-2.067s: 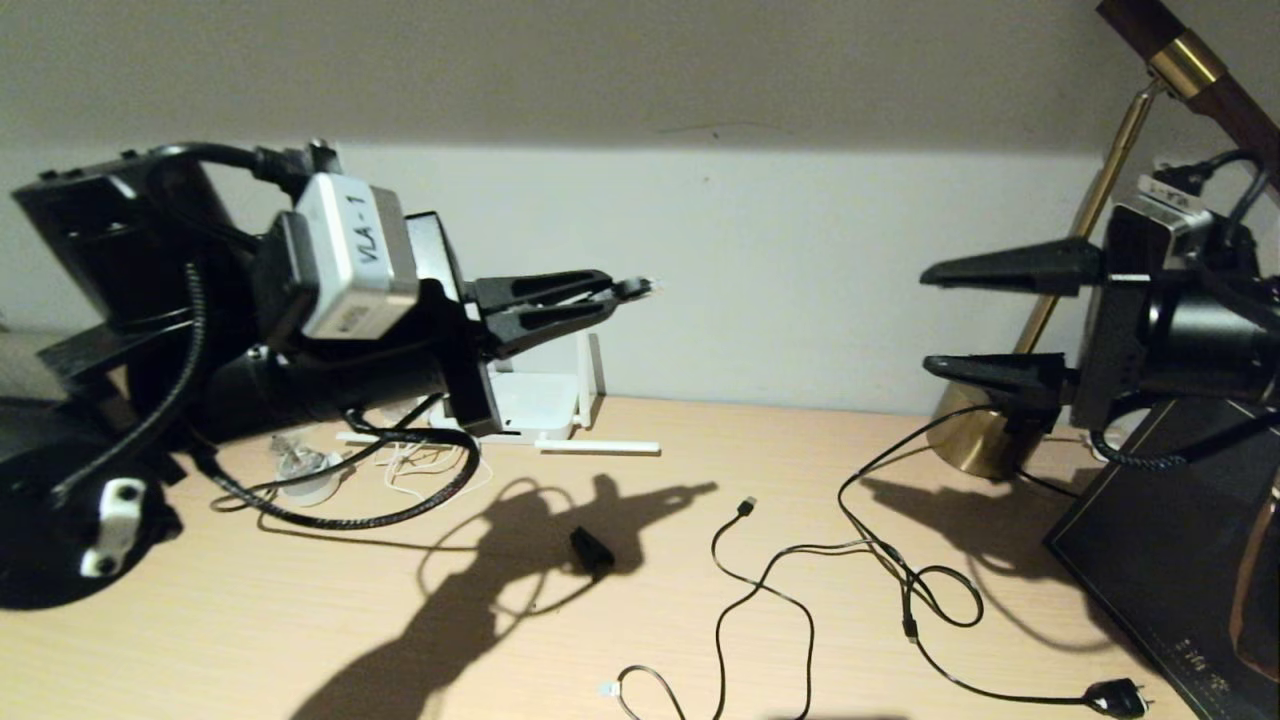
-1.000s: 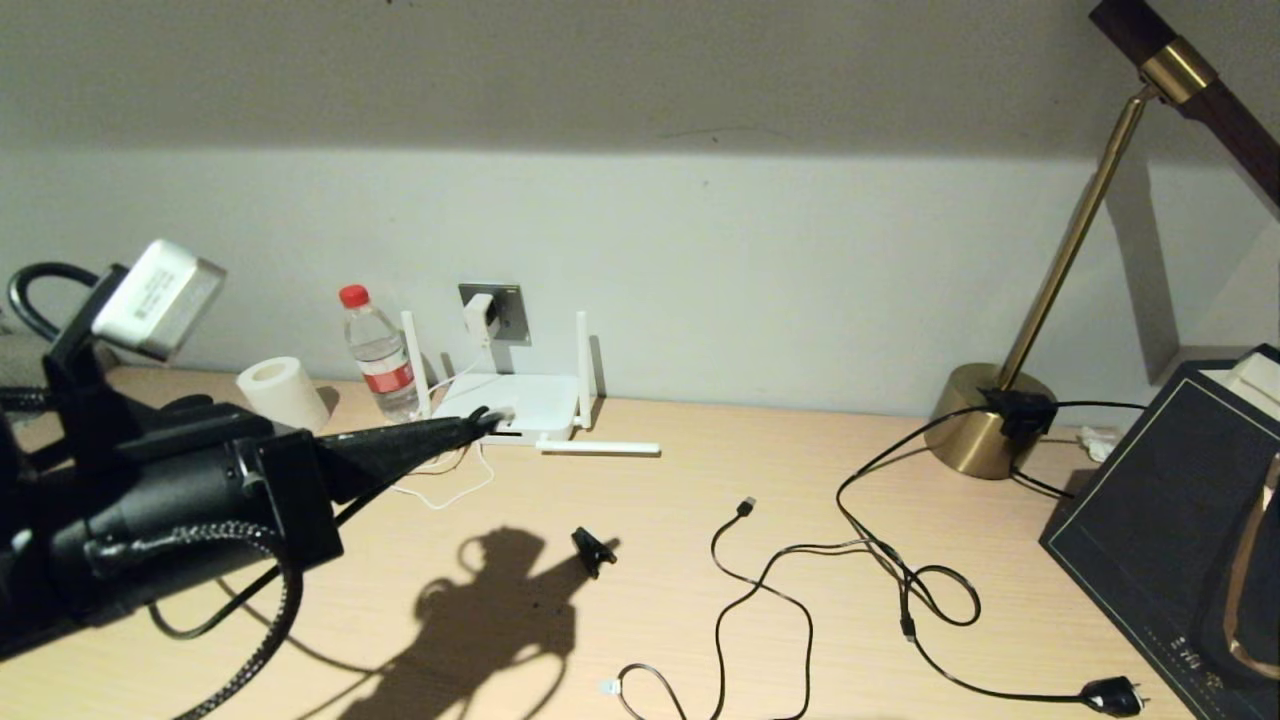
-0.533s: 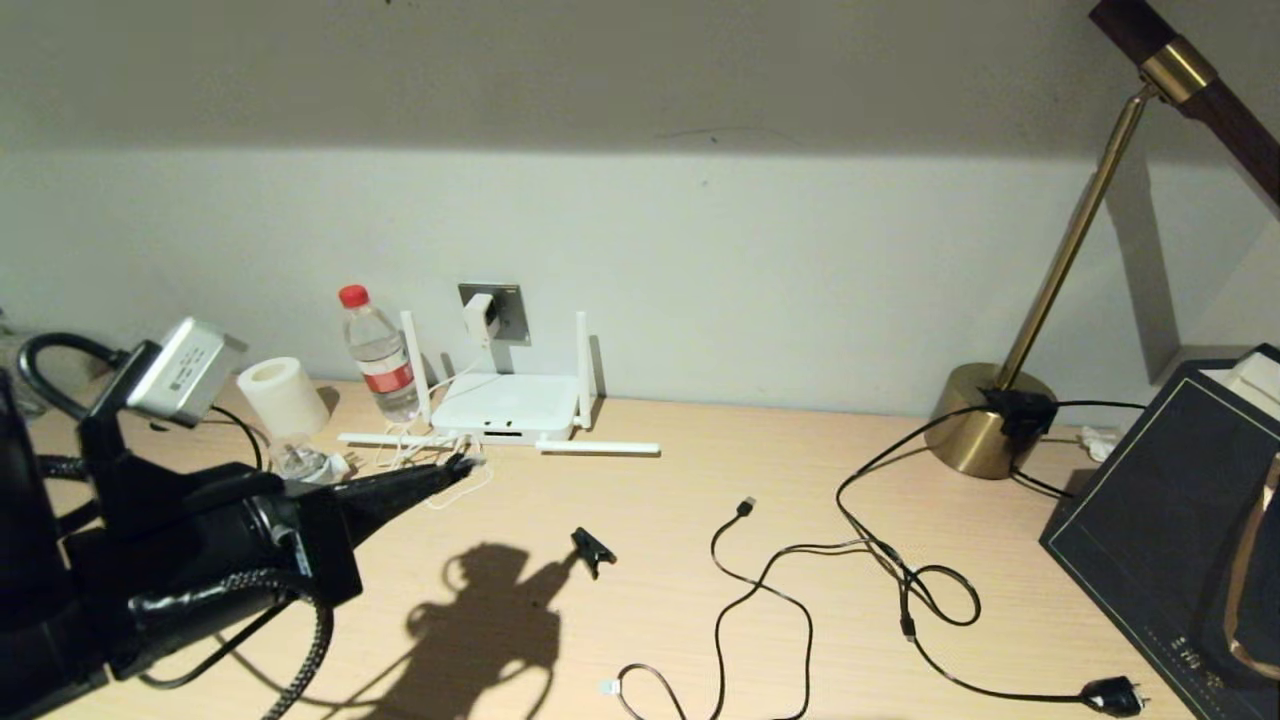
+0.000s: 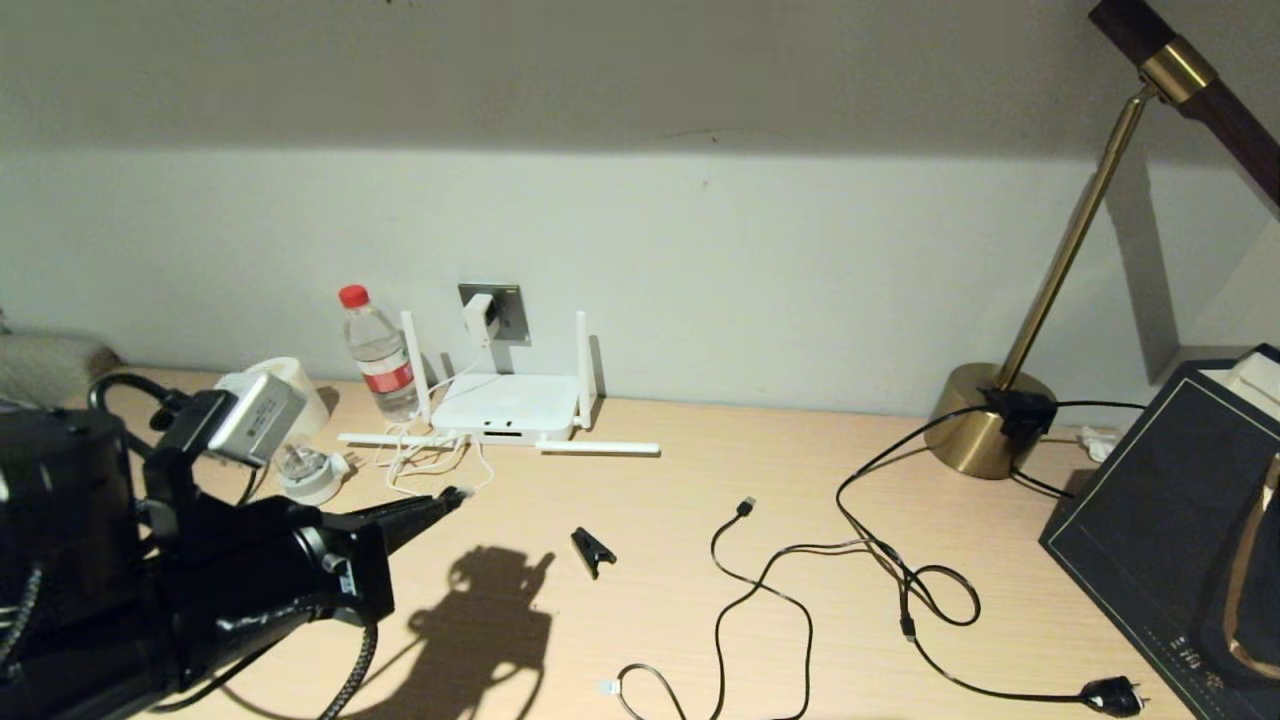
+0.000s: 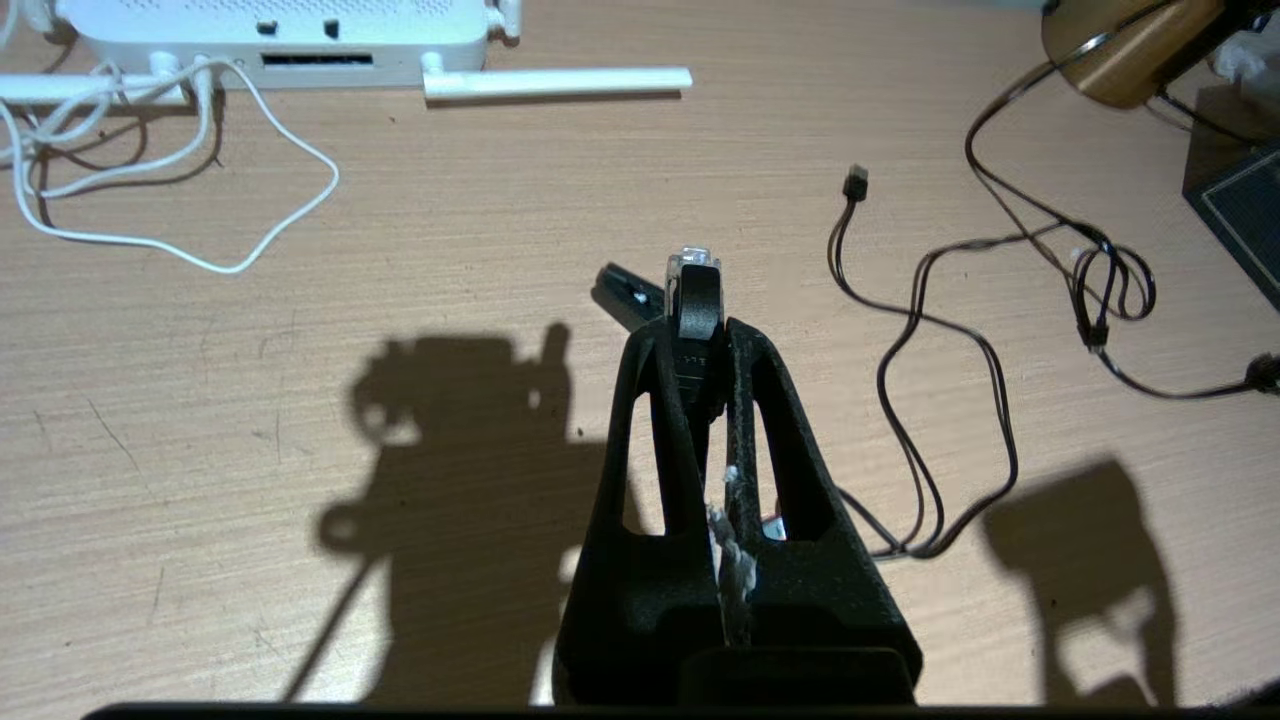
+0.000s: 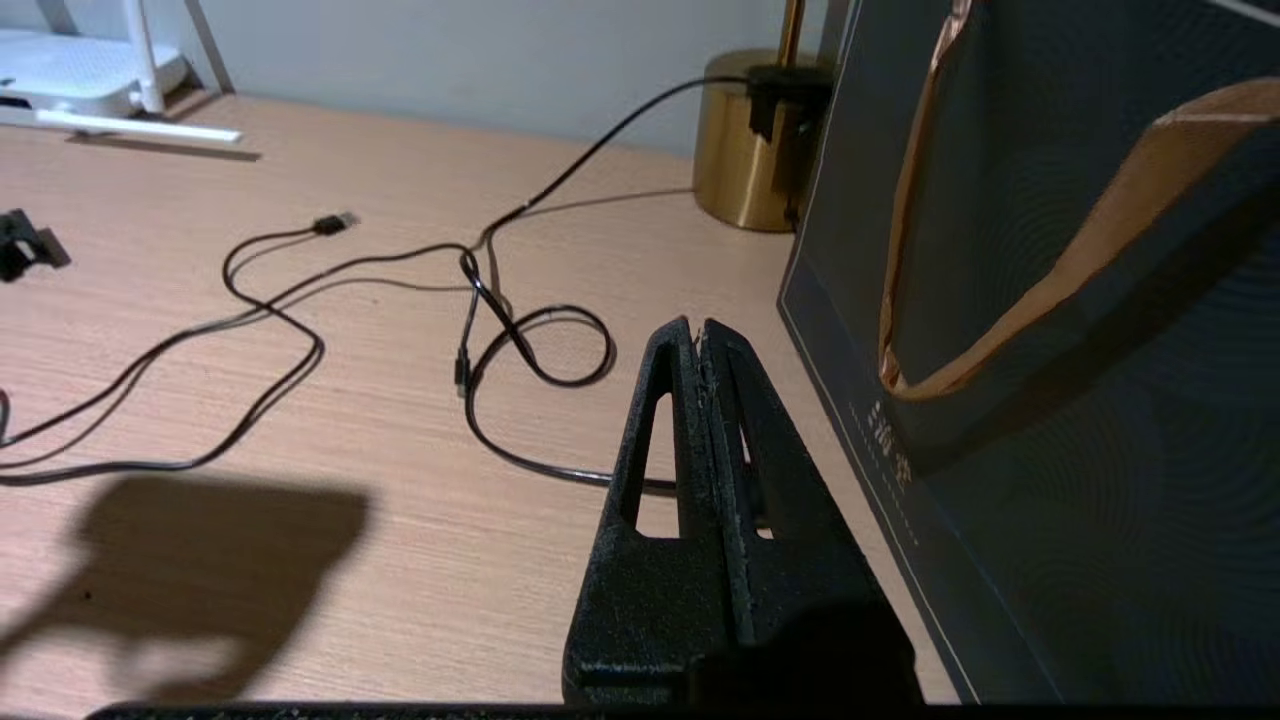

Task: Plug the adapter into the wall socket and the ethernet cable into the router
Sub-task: Align cable and router interface

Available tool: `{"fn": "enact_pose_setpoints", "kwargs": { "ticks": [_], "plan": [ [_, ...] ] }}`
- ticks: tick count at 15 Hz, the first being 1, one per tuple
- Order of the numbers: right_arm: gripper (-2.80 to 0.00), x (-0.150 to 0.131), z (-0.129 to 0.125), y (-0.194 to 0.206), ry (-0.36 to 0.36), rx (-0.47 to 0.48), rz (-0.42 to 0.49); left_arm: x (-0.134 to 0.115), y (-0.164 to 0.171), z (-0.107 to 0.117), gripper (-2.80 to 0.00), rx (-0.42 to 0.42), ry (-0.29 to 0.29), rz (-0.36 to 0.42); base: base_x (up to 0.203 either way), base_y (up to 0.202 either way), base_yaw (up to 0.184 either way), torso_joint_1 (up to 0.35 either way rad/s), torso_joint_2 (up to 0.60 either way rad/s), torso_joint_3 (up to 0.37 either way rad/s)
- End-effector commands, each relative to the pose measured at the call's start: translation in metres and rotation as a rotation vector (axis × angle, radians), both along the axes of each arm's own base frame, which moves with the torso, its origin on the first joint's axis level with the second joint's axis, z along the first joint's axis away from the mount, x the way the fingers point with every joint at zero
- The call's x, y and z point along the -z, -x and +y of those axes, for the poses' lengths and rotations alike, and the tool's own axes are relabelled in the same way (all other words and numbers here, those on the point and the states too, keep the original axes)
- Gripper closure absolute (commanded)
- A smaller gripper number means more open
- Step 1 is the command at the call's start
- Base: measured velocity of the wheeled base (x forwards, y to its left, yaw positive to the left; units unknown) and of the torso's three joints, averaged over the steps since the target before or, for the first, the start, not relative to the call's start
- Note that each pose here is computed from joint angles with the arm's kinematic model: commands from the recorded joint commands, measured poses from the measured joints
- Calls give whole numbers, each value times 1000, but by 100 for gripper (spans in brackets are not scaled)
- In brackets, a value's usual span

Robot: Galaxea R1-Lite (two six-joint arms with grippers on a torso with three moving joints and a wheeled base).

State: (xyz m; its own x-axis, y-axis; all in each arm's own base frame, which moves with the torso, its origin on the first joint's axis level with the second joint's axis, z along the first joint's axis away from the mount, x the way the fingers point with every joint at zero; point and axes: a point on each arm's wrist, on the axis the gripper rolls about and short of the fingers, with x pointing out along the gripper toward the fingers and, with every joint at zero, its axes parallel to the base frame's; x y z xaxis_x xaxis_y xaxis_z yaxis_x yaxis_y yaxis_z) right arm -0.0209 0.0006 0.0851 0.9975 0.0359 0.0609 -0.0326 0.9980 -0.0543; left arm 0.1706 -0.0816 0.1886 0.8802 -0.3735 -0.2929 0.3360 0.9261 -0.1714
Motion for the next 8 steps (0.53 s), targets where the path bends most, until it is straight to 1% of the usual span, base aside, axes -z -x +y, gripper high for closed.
{"fn": "enact_pose_setpoints", "kwargs": {
  "ticks": [1, 3, 5, 8],
  "plan": [
    [0, 10, 0, -1, 7, 0, 9, 3, -3, -1, 0, -2, 11, -21, 0, 0, 0, 0, 0, 0],
    [0, 10, 0, -1, 10, 1, 8, 8, -5, -2, 0, -6, 16, -40, 0, 0, 0, 0, 0, 0],
    [0, 10, 0, -1, 1, 1, 7, 14, -3, -1, 0, 1, -16, -39, 0, 0, 0, 0, 0, 0],
    [0, 10, 0, -1, -8, 2, 8, 15, -5, 0, 0, -25, -36, -47, 0, 0, 0, 0, 0, 0]
  ]
}}
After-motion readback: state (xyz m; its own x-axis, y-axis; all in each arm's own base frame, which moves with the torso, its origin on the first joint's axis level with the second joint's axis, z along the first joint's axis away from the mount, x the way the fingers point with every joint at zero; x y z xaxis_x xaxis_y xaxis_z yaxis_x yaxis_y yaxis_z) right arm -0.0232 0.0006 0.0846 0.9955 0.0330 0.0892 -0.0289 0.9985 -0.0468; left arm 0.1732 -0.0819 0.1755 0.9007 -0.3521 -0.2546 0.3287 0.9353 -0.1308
